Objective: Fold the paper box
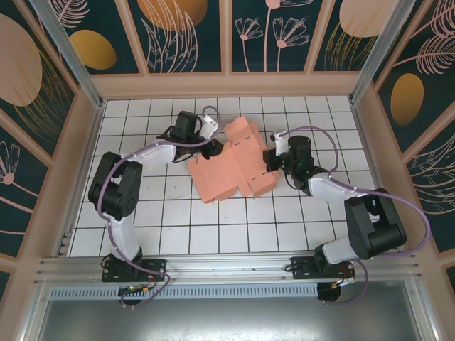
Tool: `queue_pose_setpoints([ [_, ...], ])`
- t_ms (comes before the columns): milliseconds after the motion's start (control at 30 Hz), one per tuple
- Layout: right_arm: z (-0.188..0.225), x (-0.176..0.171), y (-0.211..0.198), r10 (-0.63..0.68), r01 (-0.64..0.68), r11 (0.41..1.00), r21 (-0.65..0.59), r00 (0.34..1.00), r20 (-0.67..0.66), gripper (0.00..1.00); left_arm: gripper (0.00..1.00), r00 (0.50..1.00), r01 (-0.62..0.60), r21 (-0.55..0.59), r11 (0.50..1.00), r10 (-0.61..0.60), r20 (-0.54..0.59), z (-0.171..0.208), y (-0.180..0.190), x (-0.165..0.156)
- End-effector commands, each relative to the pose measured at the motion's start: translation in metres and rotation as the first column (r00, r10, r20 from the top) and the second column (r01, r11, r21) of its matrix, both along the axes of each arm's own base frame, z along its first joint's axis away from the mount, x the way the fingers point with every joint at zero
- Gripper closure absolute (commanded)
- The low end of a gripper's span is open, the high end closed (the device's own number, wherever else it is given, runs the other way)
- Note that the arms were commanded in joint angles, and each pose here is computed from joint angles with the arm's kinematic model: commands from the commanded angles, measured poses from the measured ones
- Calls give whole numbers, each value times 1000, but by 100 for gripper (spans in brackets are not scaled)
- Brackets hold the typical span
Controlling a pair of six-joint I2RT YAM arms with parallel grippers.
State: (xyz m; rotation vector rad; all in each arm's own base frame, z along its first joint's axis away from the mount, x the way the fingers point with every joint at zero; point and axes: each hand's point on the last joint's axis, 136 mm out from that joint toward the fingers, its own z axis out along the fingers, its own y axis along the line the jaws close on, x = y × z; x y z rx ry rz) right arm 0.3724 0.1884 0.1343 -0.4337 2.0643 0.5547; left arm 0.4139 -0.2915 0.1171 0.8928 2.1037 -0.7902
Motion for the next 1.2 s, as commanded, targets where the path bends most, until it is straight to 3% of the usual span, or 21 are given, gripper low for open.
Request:
queue_pose_setpoints([
  [0,10,6,6,-1,1,1000,24,1000,4,100,90,972,-9,26,1000,2,235,23,-8,4],
  [100,9,7,6,-3,3,1000,22,1000,-1,100,90,955,-17,80,997,-7,296,20,-12,-2],
  [267,8,7,6,-5,5,1000,18,1000,-5,100,88,953,-43,108,993,8,302,12,-11,2],
  [400,7,6,6,-2,2,1000,17,1000,-10,100,77,960,-32,132,991,-6,279,1,-14,3],
  [633,7,7,7,0,0,1000,17,1000,-10,100,69,972,9,145,989,-42,231,-13,-21,-4],
  [800,7,7,6,-1,1,1000,11,1000,-8,100,62,962,-119,27,993,108,250,22,-15,11],
  [967,7,4,7,7,-7,1000,15,1000,-8,100,61,944,-243,-80,967,255,208,44,6,35],
  [1067,11,2,7,10,-10,1000,19,1000,-2,100,63,918,-359,-84,930,368,149,37,27,57],
  [1167,14,1,8,16,-16,1000,24,1000,5,100,63,923,-368,-18,930,368,109,18,30,66],
])
